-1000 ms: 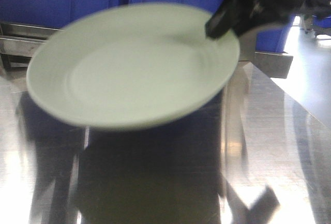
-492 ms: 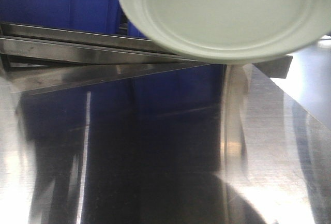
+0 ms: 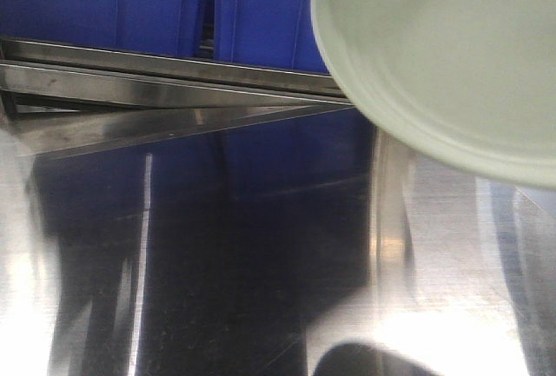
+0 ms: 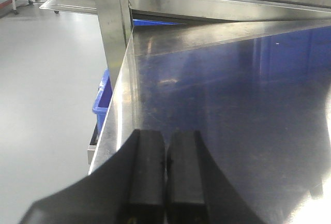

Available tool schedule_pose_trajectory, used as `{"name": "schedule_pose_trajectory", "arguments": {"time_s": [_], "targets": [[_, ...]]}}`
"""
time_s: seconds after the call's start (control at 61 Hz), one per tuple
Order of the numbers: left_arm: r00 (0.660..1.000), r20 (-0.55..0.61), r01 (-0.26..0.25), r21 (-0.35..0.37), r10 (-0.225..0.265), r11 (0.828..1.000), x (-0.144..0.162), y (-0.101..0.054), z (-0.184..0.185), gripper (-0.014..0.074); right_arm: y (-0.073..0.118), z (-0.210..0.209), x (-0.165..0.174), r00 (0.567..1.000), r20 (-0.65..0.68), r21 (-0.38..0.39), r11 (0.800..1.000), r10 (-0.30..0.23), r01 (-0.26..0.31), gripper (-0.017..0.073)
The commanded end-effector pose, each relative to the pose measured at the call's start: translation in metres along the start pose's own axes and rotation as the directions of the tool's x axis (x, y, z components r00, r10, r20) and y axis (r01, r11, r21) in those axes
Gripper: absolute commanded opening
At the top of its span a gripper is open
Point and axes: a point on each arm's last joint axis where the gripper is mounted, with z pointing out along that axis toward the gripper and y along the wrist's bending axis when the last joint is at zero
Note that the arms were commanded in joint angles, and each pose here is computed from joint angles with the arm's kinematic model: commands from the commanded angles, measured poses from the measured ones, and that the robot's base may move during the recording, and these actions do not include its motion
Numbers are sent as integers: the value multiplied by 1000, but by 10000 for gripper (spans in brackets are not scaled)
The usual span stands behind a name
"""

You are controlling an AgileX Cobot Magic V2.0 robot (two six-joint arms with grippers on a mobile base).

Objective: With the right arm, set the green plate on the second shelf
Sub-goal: 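Lift the plate off the table with the right gripper, then hold the plate raised in the right gripper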

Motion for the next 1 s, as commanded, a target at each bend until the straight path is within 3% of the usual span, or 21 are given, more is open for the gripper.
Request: {"name": "schedule_pose_trajectory", "arguments": {"time_s": [0.0,0.984], "targets": [[998,61,1,-1,-1,1000,5,0,2,124,2,-8,-16,988,153,-15,1000,4,-1,51],[998,61,1,-1,-1,1000,5,0,2,124,2,-12,-12,990,143,-19,1000,3,0,51]]}}
